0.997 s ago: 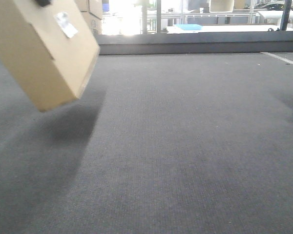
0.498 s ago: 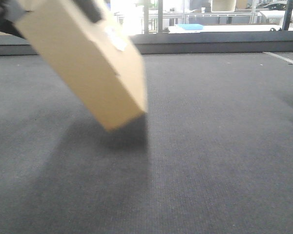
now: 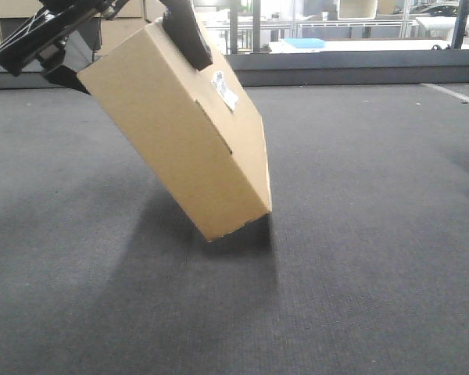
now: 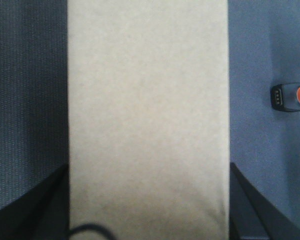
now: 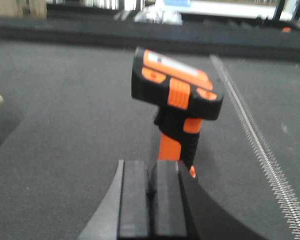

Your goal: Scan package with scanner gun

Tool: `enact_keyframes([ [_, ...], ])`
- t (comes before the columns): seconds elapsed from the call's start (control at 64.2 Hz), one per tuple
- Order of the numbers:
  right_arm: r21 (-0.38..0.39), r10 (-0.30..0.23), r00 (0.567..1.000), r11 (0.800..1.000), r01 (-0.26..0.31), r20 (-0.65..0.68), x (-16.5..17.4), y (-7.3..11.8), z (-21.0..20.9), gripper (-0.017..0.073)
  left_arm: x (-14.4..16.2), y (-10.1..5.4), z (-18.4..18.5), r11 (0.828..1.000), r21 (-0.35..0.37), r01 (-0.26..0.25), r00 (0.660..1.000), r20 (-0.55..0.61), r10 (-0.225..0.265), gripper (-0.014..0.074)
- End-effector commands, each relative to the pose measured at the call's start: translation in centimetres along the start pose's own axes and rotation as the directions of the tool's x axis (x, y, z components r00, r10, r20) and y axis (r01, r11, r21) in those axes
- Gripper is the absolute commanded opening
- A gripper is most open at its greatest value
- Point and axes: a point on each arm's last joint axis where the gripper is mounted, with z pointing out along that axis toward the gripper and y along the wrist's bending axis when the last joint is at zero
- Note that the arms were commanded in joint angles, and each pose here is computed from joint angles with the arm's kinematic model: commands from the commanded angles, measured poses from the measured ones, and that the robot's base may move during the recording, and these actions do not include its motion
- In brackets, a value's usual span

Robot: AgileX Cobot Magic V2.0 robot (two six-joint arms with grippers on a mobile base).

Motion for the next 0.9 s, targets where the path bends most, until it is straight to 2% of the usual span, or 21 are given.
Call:
enact_keyframes([
  [0.0,0.003,-0.009,0.999,1.0,0.009,0.045,-0.7,0.0,1.5,-0.0169,-0.2,-0.4,-0.2,1.0,0.021,0.001,1.0,0.03,-0.002,-0.0111],
  [0.156,0.001,-0.009,0.99,1.0,0.009,0.142,-1.5,0.0,3.2,-0.0169,-0.2,-0.4,-0.2,1.0,0.023,-0.001,0.999,0.039,0.0,-0.0111],
  [0.265,0.001,-0.007,0.993,1.0,0.007,0.12,-1.2,0.0,4.0,-0.0169,-0.3,-0.4,-0.2,1.0,0.024,-0.001,0.999,0.04,0.0,-0.0111],
  [0.405,0.031,0.114,0.993,0.993,-0.114,-0.014,0.6,-0.3,5.8,-0.0169,-0.3,-0.4,-0.2,1.0,0.024,-0.001,0.999,0.04,0.0,-0.0111],
  [0.483,0.045,0.129,0.991,0.99,-0.131,0.037,1.4,-0.5,6.7,-0.0165,-0.3,-0.4,-0.2,1.0,0.024,-0.002,0.999,0.044,0.001,-0.0111],
  [0.607,0.046,0.234,0.963,0.969,-0.242,0.133,3.1,-0.7,7.3,-0.0162,-0.4,-0.4,-0.2,1.0,0.026,-0.004,0.999,0.053,0.003,-0.0111],
  [0.732,0.048,0.214,0.956,0.973,-0.228,0.198,4.5,-0.8,7.5,-0.0162,-0.4,-0.4,-0.2,1.0,0.029,-0.004,0.998,0.06,0.002,-0.0111],
  [0.81,0.045,0.238,0.949,0.967,-0.252,0.209,5.1,-0.9,7.9,-0.0162,-0.5,-0.5,-0.2,0.999,0.031,-0.008,0.997,0.071,0.005,-0.0111],
  [0.888,0.043,0.233,0.951,0.968,-0.247,0.205,5.6,-0.8,8.5,-0.0162,-0.6,-0.5,-0.2,0.999,0.031,-0.011,0.997,0.077,0.009,-0.0111],
])
